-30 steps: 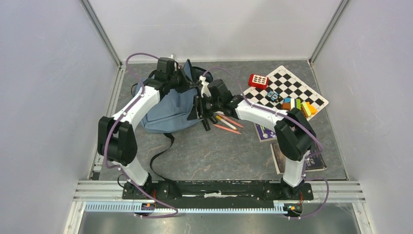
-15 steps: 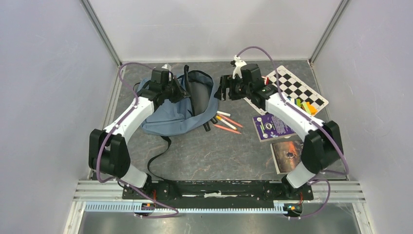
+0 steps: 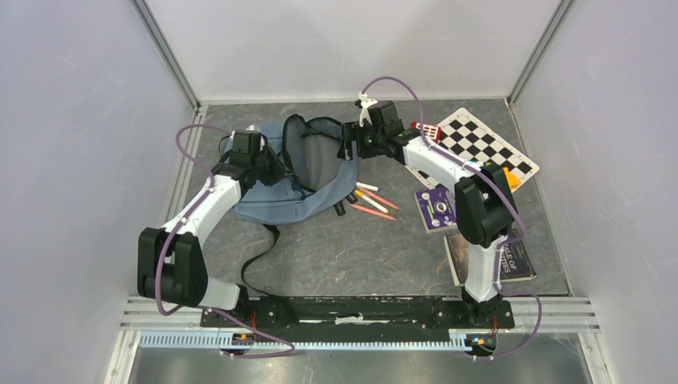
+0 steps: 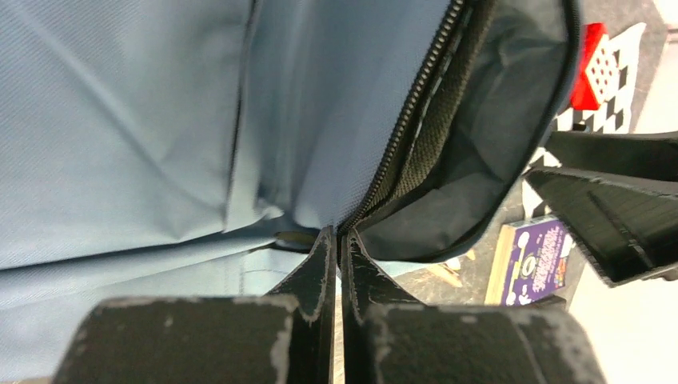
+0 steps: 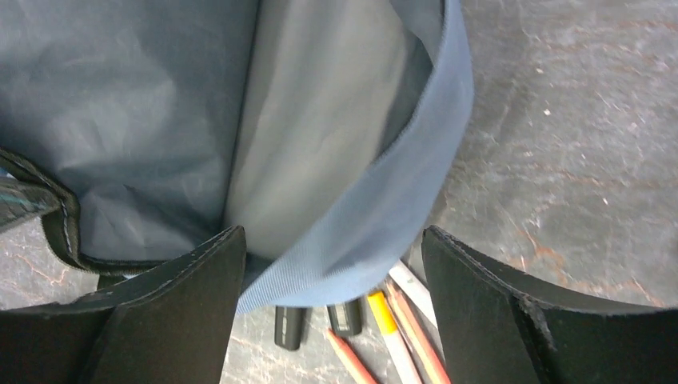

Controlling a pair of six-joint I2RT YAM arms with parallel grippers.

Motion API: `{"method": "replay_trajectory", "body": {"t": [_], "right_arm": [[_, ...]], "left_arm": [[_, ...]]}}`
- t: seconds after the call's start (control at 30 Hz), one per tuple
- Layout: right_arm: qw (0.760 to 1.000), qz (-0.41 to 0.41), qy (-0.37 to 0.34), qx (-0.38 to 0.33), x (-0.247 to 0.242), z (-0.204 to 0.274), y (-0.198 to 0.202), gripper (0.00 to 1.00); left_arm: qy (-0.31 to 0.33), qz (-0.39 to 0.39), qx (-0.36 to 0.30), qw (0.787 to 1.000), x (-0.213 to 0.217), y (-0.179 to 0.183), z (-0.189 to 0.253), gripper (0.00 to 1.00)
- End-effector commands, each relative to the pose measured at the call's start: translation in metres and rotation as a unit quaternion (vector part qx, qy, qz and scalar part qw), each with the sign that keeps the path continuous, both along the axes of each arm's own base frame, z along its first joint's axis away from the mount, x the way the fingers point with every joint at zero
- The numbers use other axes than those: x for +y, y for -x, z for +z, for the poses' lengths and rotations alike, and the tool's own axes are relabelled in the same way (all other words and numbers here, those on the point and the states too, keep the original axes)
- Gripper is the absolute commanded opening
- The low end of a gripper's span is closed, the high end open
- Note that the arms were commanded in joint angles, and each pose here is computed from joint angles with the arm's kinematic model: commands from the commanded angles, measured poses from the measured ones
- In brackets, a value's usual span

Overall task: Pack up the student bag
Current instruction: Unzip the student bag at the center of the board.

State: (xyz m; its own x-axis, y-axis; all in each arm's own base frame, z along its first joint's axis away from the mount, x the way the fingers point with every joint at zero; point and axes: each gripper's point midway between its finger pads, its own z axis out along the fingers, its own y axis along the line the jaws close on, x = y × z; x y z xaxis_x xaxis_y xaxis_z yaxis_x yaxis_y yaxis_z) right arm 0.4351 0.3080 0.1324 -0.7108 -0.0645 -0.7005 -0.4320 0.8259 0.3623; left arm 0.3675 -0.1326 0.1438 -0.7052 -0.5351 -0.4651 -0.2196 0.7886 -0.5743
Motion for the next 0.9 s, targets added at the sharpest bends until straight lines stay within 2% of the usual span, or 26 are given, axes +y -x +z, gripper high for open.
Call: {"method": "replay_trajectory", "body": {"t": [0.0,0.1,0.2,0.23,0.37,0.4,0.43,0.53,0.7,0.87], "right_arm": [[0.999,0.025,-0.019,-0.043,0.033,0.017,-0.016,0.85],[1.000,0.006,0.008,-0.029,0.033,-0.002,-0.017,0.84],[0.999,-0.010,0.027,-0.015,0.028,-0.018,-0.016,0.82],[0.999,-0.013,0.032,-0.012,0.026,-0.021,-0.015,0.82],[0.999,-0.011,0.044,-0.012,0.026,-0.028,-0.011,0.81],[0.999,-0.010,0.045,-0.013,0.027,-0.028,-0.011,0.81],[0.999,-0.007,0.046,-0.015,0.028,-0.028,-0.010,0.81],[0.999,-0.002,0.050,-0.019,0.032,-0.028,-0.010,0.81],[0.998,0.010,0.054,-0.018,0.038,-0.032,-0.006,0.82],[0.998,0.016,0.053,-0.016,0.041,-0.033,-0.005,0.84]], "left_arm": [[-0.012,0.043,0.043,0.998,0.024,0.020,-0.026,0.02],[-0.014,0.057,0.066,0.996,0.033,0.030,-0.041,0.05],[-0.003,0.063,0.063,0.996,0.037,0.033,-0.041,0.19],[0.006,0.056,0.052,0.997,0.034,0.031,-0.035,0.27],[0.044,0.024,-0.002,0.999,0.019,0.022,-0.008,0.71],[0.052,0.021,-0.014,0.998,0.016,0.018,-0.001,0.79],[0.060,0.017,-0.024,0.998,0.014,0.016,0.005,0.86],[0.087,0.006,-0.043,0.995,0.004,0.005,0.019,0.99],[0.109,-0.031,-0.067,0.991,-0.010,-0.014,0.031,1.00],[0.087,-0.084,-0.074,0.990,-0.030,-0.025,0.034,1.00]]}}
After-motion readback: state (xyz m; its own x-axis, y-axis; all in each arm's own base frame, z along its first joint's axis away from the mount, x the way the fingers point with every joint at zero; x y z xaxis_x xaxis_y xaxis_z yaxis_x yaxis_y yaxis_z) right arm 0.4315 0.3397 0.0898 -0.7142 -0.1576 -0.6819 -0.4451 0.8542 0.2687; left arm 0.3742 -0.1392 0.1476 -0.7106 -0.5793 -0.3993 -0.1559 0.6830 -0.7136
